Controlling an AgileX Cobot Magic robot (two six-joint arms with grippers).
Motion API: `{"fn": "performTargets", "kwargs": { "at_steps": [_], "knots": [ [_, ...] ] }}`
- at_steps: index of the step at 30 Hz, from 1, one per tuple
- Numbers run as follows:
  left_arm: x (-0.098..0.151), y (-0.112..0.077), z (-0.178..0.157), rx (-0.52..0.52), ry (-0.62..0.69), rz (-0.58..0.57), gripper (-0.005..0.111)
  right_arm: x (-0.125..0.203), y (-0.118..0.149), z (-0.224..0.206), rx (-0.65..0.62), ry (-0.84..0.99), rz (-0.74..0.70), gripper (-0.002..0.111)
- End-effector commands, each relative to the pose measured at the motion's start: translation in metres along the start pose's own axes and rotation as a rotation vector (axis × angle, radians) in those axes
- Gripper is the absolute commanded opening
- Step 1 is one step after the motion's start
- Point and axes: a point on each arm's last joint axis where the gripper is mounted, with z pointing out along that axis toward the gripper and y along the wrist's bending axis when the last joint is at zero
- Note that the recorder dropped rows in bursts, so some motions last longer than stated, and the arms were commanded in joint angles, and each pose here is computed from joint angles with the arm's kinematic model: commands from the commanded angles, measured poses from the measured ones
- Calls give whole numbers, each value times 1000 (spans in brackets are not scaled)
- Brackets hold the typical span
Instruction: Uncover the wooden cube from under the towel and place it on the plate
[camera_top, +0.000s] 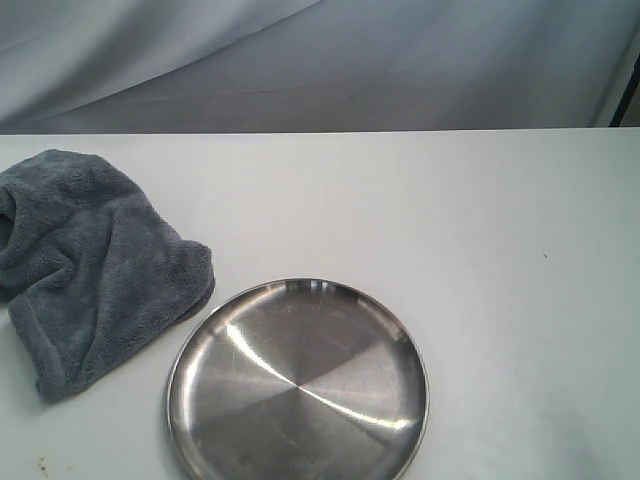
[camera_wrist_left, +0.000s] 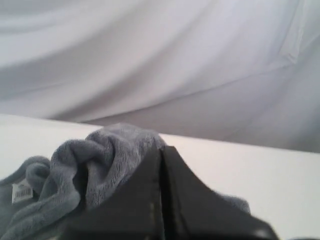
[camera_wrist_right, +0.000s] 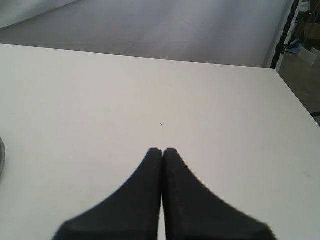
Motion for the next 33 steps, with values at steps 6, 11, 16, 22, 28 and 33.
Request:
{"fn": "performTargets", "kwargs": {
  "at_steps": [6,11,16,22,28,33],
  "knots": [
    [-21,1,-3,19,-250,-225,0,1,0,0,7,-5,3,0],
    [-28,2,-5,21,-330,-221,0,1,0,0,7,-5,3,0],
    [-30,2,-6,22,-354,-221,0,1,0,0,7,-5,3,0],
    [-28,2,-5,20,-326,-215,0,1,0,0,7,-5,3,0],
    [-27,1,-5,20,-316,-207,0,1,0,0,7,-5,3,0],
    [-23,1,-4,11,-276,-150,0,1,0,0,7,-5,3,0]
  ]
}}
